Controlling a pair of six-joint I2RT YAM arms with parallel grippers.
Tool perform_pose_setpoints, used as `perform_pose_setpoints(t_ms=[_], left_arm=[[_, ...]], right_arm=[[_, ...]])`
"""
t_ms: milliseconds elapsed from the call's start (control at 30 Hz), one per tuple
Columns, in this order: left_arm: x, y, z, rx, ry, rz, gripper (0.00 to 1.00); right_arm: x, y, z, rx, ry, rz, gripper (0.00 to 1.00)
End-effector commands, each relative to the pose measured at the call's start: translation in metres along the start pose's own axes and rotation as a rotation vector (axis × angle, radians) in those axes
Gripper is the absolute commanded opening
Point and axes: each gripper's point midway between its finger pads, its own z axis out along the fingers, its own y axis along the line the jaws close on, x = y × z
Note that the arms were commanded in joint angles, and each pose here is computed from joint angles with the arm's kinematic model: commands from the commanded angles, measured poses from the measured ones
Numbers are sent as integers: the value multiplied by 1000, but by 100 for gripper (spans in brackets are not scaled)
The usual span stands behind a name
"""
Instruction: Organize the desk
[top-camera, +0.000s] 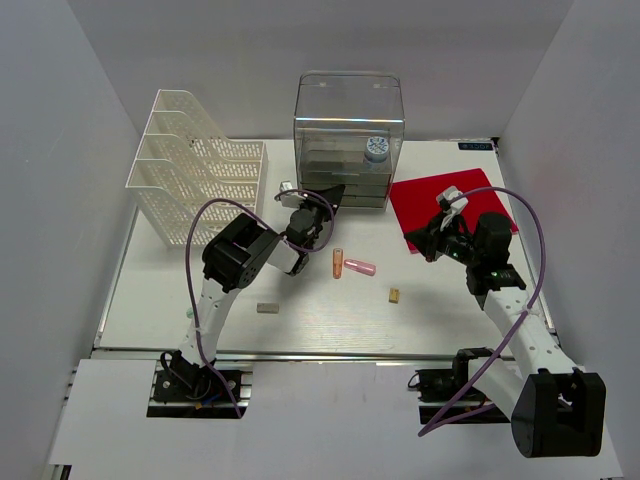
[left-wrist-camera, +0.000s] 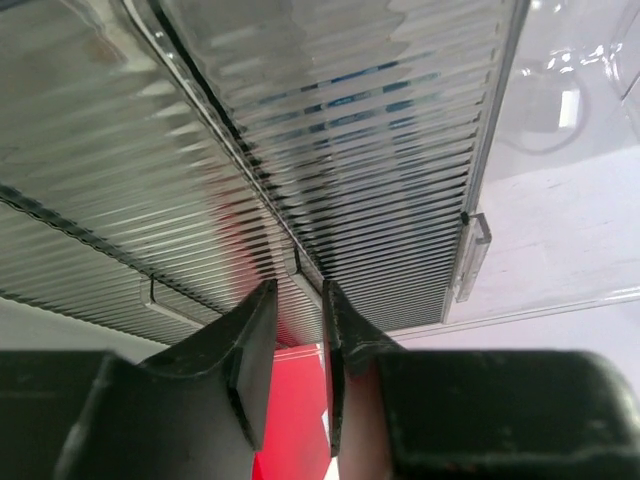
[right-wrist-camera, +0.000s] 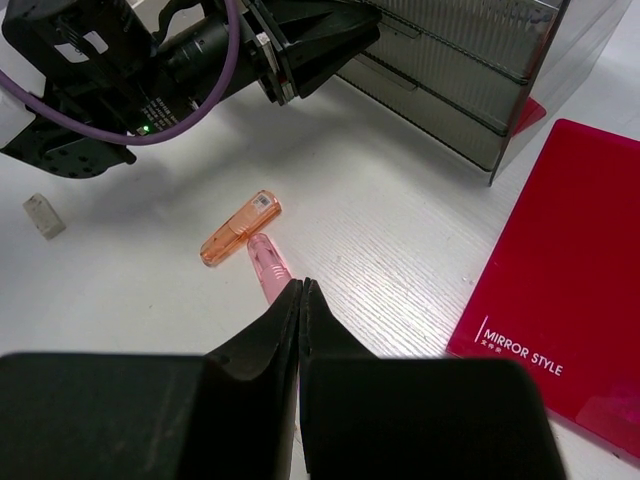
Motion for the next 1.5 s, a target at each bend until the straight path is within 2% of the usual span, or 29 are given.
perform_pose_setpoints(t_ms=[0, 200, 367, 800, 1067, 1467], left_arm=[[-11, -10, 9, 24, -47, -10, 31], [-12, -10, 5, 32, -46, -25, 9], [-11, -12, 2, 45, -37, -43, 0], [0, -21, -38, 73, 56, -48, 0], [5, -13, -67, 33, 116, -41, 0], [20, -1, -72, -66, 211, -2, 0]], right_arm=[[-7, -3, -1, 16, -29, -43, 0], [-7, -3, -1, 16, -28, -43, 0], [-6, -5, -1, 21, -25, -44, 0], [-6, -7, -3, 40, -26, -59, 0], [-1, -11, -4, 51, -13, -57, 1], [3, -15, -5, 61, -5, -56, 2]])
